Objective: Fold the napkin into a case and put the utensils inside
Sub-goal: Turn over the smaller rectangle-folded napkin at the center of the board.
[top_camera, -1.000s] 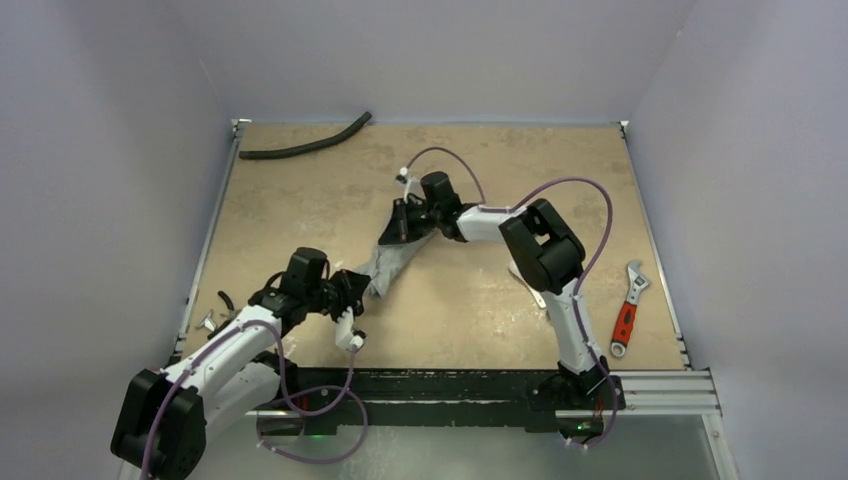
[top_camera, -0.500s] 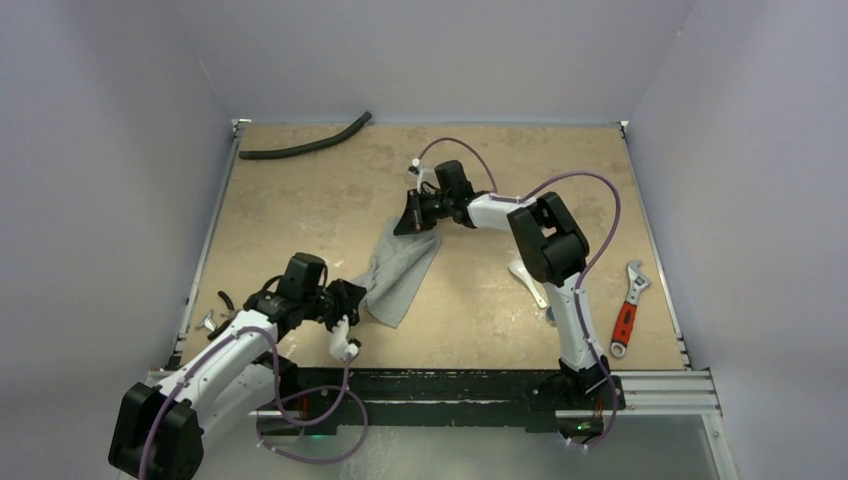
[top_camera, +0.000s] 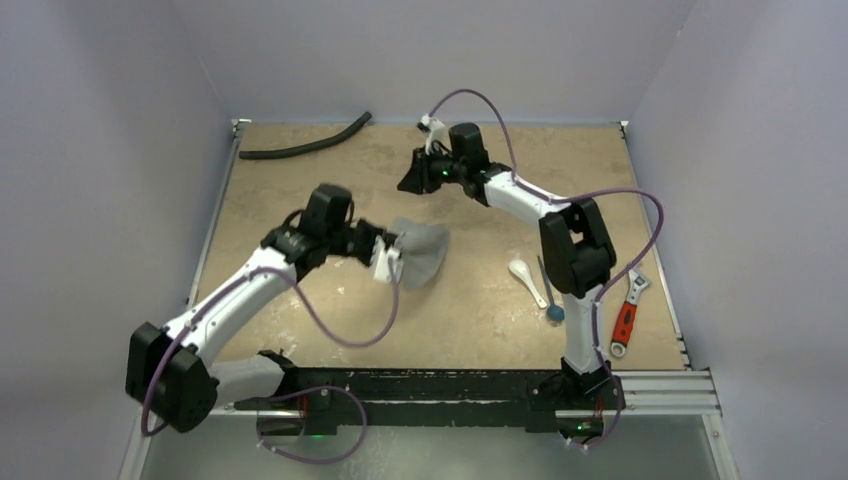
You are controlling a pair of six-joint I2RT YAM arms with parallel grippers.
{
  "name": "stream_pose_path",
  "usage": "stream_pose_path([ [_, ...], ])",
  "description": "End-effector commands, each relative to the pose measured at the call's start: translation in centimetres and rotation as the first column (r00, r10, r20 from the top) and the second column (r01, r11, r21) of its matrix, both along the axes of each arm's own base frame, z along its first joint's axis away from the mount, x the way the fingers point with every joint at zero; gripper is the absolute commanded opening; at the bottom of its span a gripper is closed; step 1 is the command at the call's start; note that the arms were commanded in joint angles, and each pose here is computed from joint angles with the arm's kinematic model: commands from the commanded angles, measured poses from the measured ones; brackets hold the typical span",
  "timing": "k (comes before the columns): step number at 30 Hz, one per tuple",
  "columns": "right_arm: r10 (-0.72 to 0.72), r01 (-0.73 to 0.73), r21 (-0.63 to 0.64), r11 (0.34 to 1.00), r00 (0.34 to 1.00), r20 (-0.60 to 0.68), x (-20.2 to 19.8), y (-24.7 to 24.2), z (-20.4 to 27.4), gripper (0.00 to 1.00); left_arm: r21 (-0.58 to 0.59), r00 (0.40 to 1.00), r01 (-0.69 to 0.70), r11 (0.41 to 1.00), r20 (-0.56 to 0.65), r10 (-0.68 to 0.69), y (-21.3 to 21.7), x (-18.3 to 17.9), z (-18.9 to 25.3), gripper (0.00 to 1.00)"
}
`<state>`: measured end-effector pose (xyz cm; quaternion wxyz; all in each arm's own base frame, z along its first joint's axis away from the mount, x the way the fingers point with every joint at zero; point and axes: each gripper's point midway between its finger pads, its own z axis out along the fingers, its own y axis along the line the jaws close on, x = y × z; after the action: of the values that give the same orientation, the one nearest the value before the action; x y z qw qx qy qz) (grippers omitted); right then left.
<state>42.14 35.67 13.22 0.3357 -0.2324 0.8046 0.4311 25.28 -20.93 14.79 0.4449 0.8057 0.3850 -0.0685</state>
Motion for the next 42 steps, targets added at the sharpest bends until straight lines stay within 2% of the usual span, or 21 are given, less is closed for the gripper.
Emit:
stream_pose_path([
  [1,0.190,-0.184,-0.059,0.981,0.975,0.117,0.1,5.2,0.6,0.24,-0.260,0.945,-0.208,0.943,-0.302,0.125,-5.3,2.7,10.6,0.00],
  [4,0.265,-0.263,-0.061,0.963,0.964,0.033,-2.3,5.2,-0.8,0.19,-0.371,0.871,-0.337,0.865,-0.473,0.137,-6.0,3.3,15.3,0.00],
  [8,0.177,-0.179,0.037,0.983,0.983,0.057,-2.9,0.9,3.1,0.16,-0.465,0.750,-0.438,0.769,-0.661,0.027,-7.8,2.4,21.7,0.00],
  [10,0.193,-0.195,0.053,0.979,0.981,0.032,-4.5,-1.0,4.5,0.14,-0.482,0.669,-0.489,0.727,-0.742,-0.042,-8.8,2.4,24.5,0.00],
  [11,0.202,-0.204,0.043,0.978,0.978,0.046,-5.1,-1.7,5.2,0.12,-0.473,0.622,-0.524,0.708,-0.780,-0.061,-9.1,2.6,25.4,0.00],
  [12,0.197,-0.198,0.036,0.979,0.980,0.028,-6.0,-2.3,5.6,0.09,-0.444,0.551,-0.579,0.683,-0.831,-0.073,-9.0,3.1,25.7,0.00],
  [14,0.134,-0.135,-0.011,0.991,0.990,-0.031,-7.8,-4.3,4.7,0.04,-0.372,0.374,-0.678,0.634,-0.917,-0.138,-8.3,3.9,25.0,0.00],
  [16,0.006,-0.014,-0.110,0.994,0.997,-0.075,-8.1,-6.8,2.7,0.04,-0.261,0.212,-0.766,0.587,-0.965,-0.153,-7.0,4.5,21.4,0.00],
  [17,-0.054,0.039,-0.162,0.986,0.995,-0.090,-8.2,-8.0,1.6,0.04,-0.185,0.145,-0.789,0.586,-0.983,-0.115,-6.6,4.3,18.2,0.00],
  [18,-0.101,0.077,-0.211,0.974,0.990,-0.102,-8.3,-9.2,0.6,0.04,-0.140,0.105,-0.796,0.589,-0.990,-0.095,-6.2,3.9,16.3,0.00],
  [19,-0.151,0.119,-0.262,0.958,0.983,-0.107,-8.4,-10.5,-0.4,0.05,-0.057,0.025,-0.811,0.583,-0.998,-0.062,-5.6,3.5,13.1,0.00],
  [21,-0.318,0.266,-0.385,0.883,0.945,-0.076,-7.7,-13.6,-1.9,0.14,0.090,-0.109,-0.831,0.549,-0.994,-0.002,-4.4,2.9,8.4,0.00],
  [24,-0.435,0.398,-0.403,0.824,0.900,-0.001,-7.4,-15.8,-0.6,0.19,0.261,-0.264,-0.835,0.485,-0.962,0.065,-2.5,1.9,2.5,0.00],
  [27,-0.463,0.442,-0.374,0.815,0.885,0.037,-7.6,-16.4,0.9,0.21,0.410,-0.401,-0.809,0.422,-0.909,0.115,0.1,0.7,-3.1,0.00],
  [30,-0.435,0.425,-0.363,0.829,0.899,0.058,-7.9,-16.3,1.5,0.18,0.483,-0.480,-0.799,0.358,-0.871,0.105,2.3,0.6,-5.8,0.00],
  [32,-0.338,0.331,-0.294,0.897,0.941,0.026,-9.1,-14.5,2.1,0.14,0.518,-0.516,-0.790,0.328,-0.851,0.101,3.3,0.3,-7.1,0.00],
  [35,-0.132,0.133,-0.187,0.973,0.991,0.021,-12.4,-11.6,3.7,0.08,0.541,-0.539,-0.791,0.287,-0.837,0.094,4.6,0.1,-8.6,0.00],
  [37,0.013,-0.011,-0.174,0.985,1.000,0.007,-15.8,-9.8,3.1,0.09,0.543,-0.544,-0.792,0.278,-0.835,0.084,4.8,0.3,-8.8,0.00],
  [39,0.109,-0.114,-0.212,0.971,0.993,-0.038,-19.2,-8.0,1.1,0.11,0.546,-0.548,-0.793,0.271,-0.833,0.073,4.9,0.6,-8.7,0.00],
  [42,0.155,-0.159,-0.170,0.972,0.987,-0.041,-21.8,-5.4,-0.2,0.11,0.543,-0.552,-0.795,0.269,-0.832,0.048,5.0,1.2,-8.2,0.00],
])
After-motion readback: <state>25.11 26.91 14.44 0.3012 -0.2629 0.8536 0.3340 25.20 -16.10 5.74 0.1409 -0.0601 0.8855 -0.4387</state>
